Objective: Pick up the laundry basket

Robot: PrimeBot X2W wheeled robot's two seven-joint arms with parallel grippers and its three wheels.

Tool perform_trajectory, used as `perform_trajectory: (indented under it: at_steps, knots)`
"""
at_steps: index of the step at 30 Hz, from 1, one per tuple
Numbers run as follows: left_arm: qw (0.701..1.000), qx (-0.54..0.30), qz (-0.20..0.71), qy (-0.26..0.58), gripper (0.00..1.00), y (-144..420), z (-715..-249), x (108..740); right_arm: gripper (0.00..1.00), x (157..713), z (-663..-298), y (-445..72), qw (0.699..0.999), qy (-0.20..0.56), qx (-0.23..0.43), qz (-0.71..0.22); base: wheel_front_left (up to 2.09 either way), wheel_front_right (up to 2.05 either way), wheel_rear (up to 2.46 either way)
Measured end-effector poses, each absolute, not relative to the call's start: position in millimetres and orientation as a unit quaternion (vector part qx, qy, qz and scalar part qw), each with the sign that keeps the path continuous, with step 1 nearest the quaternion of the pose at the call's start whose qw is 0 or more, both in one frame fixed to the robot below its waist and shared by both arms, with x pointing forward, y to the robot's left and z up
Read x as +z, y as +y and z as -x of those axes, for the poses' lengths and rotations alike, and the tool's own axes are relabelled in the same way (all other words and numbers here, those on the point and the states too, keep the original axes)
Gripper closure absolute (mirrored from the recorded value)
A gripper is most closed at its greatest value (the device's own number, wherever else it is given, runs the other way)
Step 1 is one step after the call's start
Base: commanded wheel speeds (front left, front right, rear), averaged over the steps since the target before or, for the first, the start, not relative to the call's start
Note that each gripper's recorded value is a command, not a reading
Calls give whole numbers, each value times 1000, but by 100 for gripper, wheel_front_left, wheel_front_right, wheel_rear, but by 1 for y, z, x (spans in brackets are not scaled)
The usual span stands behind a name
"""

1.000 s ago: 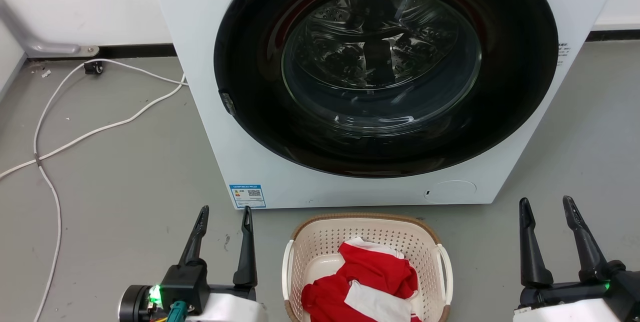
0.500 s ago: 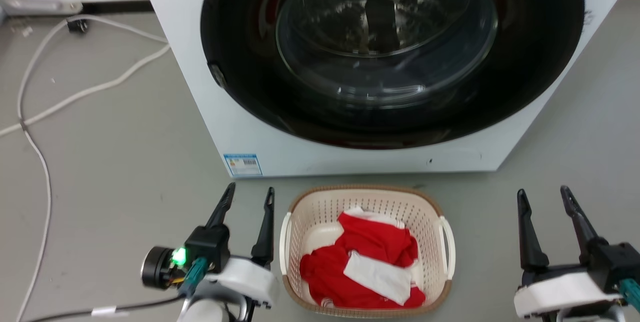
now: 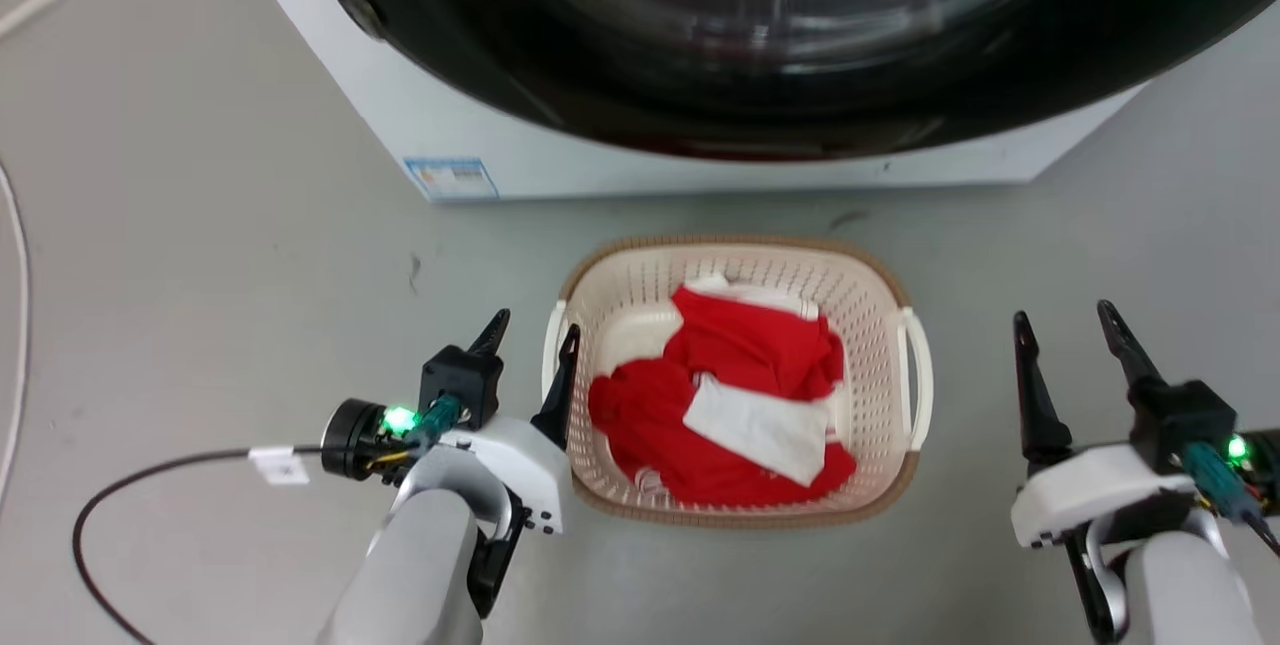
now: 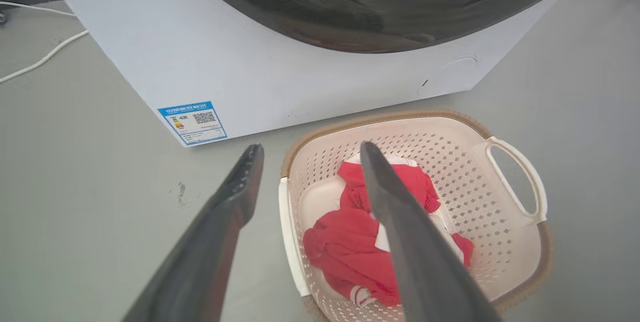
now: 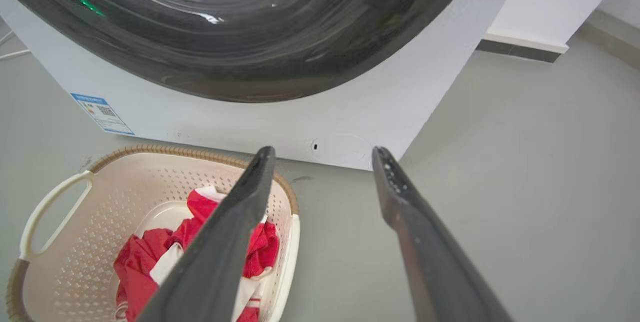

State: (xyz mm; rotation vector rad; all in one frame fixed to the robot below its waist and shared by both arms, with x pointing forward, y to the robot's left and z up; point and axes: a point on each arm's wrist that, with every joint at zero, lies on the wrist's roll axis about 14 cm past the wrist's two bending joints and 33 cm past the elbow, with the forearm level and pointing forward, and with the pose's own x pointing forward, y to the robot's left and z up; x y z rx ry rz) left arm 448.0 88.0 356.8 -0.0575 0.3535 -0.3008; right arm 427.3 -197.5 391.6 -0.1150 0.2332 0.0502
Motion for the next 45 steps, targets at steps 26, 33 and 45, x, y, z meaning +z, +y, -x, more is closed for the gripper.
perform_trajectory:
  at_steps: [26, 33, 45]
  knots:
    - [899, -161, 20, 408, 0, 95, -450, 167, 0, 186, -438, -182, 919, 373, 89, 93, 0, 0, 0]
    - [887, -163, 15, 431, 0, 96, -451, 141, 0, 158, -440, -179, 904, 403, 105, 100, 0, 0, 0]
    - [876, -178, 4, 449, 100, 93, -452, 118, 100, 127, -436, -171, 887, 437, 117, 91, 0, 0, 0]
